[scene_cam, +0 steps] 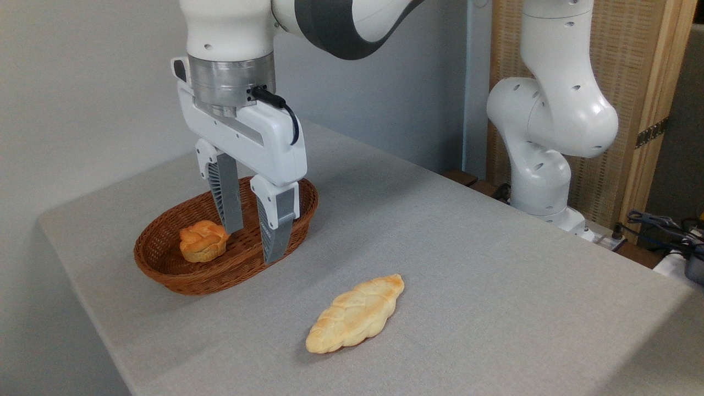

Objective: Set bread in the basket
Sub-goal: 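Move the open gripper over the braided bread loaf and lower it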

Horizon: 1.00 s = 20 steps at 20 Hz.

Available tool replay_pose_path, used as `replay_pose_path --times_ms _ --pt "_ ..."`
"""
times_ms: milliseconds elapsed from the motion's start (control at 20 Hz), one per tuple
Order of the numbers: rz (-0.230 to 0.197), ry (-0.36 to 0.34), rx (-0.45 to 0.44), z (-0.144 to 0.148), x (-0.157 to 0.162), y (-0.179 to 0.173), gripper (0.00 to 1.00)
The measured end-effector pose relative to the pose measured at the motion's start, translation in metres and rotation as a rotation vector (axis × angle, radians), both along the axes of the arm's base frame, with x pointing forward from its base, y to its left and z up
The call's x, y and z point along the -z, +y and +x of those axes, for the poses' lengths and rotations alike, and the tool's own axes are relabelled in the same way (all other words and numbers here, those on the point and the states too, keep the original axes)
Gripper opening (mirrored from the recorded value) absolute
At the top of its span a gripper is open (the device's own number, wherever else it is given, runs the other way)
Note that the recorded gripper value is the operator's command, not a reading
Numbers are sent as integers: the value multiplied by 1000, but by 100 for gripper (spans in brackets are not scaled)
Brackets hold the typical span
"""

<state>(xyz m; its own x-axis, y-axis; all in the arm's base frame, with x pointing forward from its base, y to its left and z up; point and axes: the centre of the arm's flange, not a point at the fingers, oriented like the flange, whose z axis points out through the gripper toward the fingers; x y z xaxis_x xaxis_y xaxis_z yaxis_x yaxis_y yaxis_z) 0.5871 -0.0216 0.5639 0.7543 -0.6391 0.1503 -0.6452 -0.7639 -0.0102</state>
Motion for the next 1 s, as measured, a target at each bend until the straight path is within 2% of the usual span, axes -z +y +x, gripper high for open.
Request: replay_pose_path --times_ms 300,650,1000 --pt "0 77 2 -12 21 1 100" --pt "27 199 5 -40 75 6 100" --pt "25 241 28 -48 98 39 100"
